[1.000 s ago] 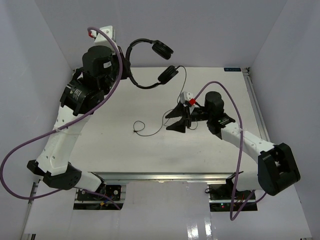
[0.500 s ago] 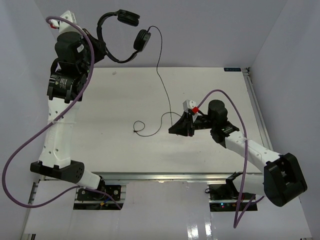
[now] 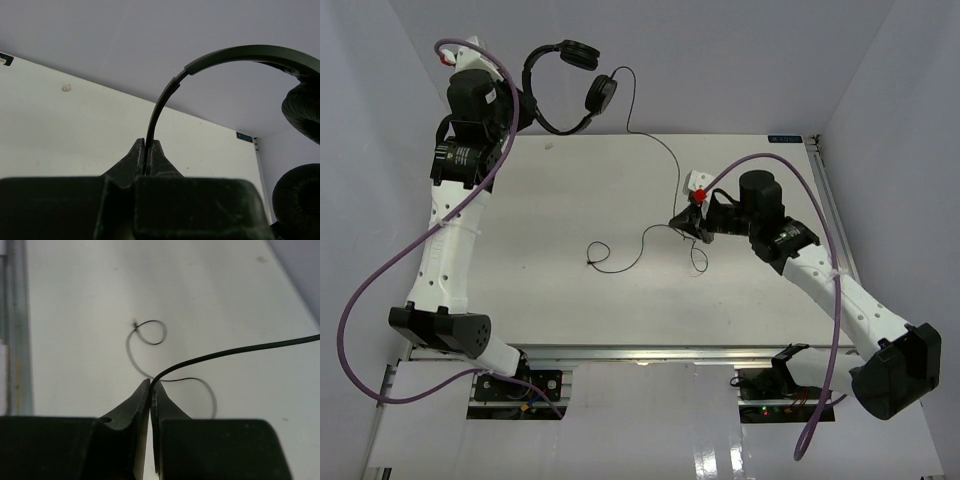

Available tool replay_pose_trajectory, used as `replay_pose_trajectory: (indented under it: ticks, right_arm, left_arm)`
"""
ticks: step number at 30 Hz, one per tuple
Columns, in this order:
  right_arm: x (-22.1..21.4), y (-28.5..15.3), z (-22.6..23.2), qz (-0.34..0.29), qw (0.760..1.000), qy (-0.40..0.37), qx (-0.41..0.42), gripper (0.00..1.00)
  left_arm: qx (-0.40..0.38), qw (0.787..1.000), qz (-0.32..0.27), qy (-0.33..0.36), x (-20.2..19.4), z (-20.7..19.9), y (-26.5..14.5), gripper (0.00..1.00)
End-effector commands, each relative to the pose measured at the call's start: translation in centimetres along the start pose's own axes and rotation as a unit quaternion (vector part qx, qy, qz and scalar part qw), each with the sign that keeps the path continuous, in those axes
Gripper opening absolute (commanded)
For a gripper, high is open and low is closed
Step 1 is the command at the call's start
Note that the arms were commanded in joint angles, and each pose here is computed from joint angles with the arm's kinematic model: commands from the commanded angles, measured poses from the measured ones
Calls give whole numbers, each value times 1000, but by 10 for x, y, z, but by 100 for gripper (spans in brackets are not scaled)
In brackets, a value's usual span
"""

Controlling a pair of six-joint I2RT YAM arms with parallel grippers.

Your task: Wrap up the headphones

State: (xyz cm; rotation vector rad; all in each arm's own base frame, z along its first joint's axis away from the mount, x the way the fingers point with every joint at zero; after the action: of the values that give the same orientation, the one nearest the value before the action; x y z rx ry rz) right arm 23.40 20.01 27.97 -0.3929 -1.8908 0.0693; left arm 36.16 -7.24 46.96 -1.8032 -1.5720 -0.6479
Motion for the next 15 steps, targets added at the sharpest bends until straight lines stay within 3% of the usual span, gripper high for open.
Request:
replay_pose_trajectory:
  ticks: [1,4,7,10,15]
  right_arm:
    - [40,-50,-53,145,963,-146,-172,8]
    - [56,-74,-76,196,923,-202,-264,8]
    - [77,-92,-93,207,887,-229,-342,8]
    - [96,-94,-101,184,885,-234,-357,8]
    - [128,-89,-118,134,891,-244,-359,8]
  left_arm:
    - [40,997,26,63,-27,33,18,0]
    - [63,987,95,112,-63,63,35,0]
    - [79,964,186,176,-114,83,48,0]
    - [76,936,244,240,-162,82,41,0]
    - [48,899,295,320,-217,76,22,0]
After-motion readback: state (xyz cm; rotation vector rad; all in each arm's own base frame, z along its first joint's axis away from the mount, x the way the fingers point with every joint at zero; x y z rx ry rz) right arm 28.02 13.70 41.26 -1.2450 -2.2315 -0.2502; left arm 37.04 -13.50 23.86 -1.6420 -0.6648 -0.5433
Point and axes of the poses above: each gripper's point midway between its finger pads, its own y axis out along the fingers, its own z axis along the line the jaws close on, x = y × z, the point moved 8 cm from there along -y, back along the fingers, and after that the axes turned 13 degrees about -y, right-handed, at the moved point
